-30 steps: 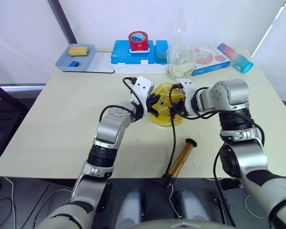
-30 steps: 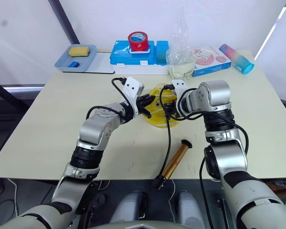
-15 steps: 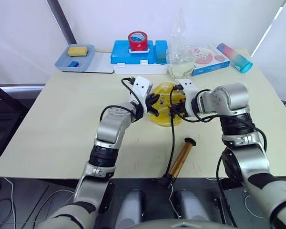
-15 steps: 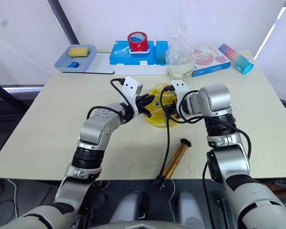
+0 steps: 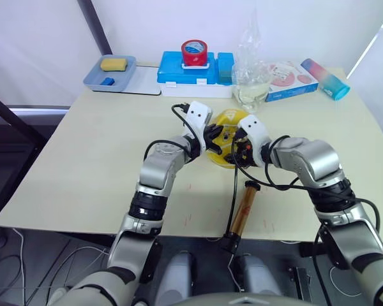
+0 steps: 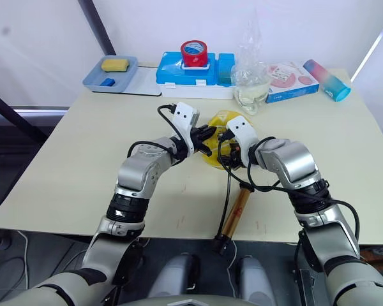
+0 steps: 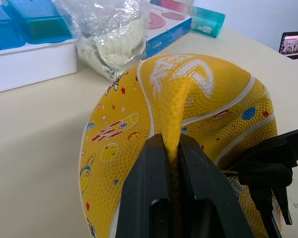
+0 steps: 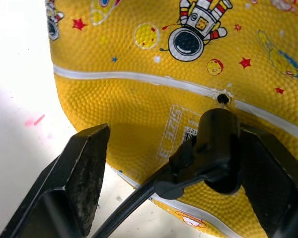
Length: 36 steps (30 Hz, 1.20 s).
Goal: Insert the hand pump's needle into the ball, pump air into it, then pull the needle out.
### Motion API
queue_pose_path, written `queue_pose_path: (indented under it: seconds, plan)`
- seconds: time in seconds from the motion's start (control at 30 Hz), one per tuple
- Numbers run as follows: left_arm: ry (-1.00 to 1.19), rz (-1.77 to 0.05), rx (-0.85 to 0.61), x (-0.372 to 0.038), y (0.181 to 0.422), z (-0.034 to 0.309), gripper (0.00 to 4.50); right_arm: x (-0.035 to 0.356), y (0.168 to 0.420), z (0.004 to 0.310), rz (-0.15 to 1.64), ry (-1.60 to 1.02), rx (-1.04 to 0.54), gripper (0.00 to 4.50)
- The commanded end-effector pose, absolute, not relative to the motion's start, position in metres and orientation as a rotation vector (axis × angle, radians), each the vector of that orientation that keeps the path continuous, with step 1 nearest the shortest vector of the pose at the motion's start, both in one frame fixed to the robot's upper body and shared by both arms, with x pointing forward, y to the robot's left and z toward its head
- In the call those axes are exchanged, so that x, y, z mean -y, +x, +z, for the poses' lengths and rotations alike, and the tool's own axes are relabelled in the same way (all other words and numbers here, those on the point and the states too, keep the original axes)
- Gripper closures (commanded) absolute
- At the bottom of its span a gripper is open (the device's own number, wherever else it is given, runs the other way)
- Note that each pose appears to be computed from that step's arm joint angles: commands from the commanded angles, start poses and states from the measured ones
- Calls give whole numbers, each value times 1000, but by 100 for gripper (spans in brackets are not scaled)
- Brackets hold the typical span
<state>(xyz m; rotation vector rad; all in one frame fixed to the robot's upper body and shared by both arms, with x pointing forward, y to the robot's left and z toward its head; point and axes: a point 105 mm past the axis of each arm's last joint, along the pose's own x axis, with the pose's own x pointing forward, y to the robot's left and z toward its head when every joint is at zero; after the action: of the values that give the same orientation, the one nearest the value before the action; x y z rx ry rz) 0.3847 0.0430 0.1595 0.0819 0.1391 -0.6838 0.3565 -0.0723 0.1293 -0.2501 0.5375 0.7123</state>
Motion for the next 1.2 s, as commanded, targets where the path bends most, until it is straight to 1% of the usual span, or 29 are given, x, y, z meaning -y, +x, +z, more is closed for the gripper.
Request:
queue_pose_path:
  seconds: [0.03, 0.13, 0.33, 0.5, 0.7, 0.93, 1.2]
  plan:
    - [81, -688, -187, -39, 384, 147, 450, 88, 359, 142, 659, -257, -441, 63]
    - [78, -689, -185, -39, 384, 147, 450, 92, 356, 145, 657, -232, -401, 63]
    - [76, -687, -186, -40, 384, 146, 450, 97, 348, 148, 642, -150, -373, 63]
    - [74, -692, -187, -38, 384, 145, 450, 96, 343, 149, 626, 22, -396, 63]
    - [75, -697, -190, -37, 383, 144, 450, 92, 341, 143, 598, 132, -437, 63]
    - [80, -696, -191, -37, 383, 143, 450, 91, 345, 142, 574, 166, -436, 63]
    - [86, -699, -194, -37, 383, 141, 450, 90, 349, 148, 576, 181, -409, 63]
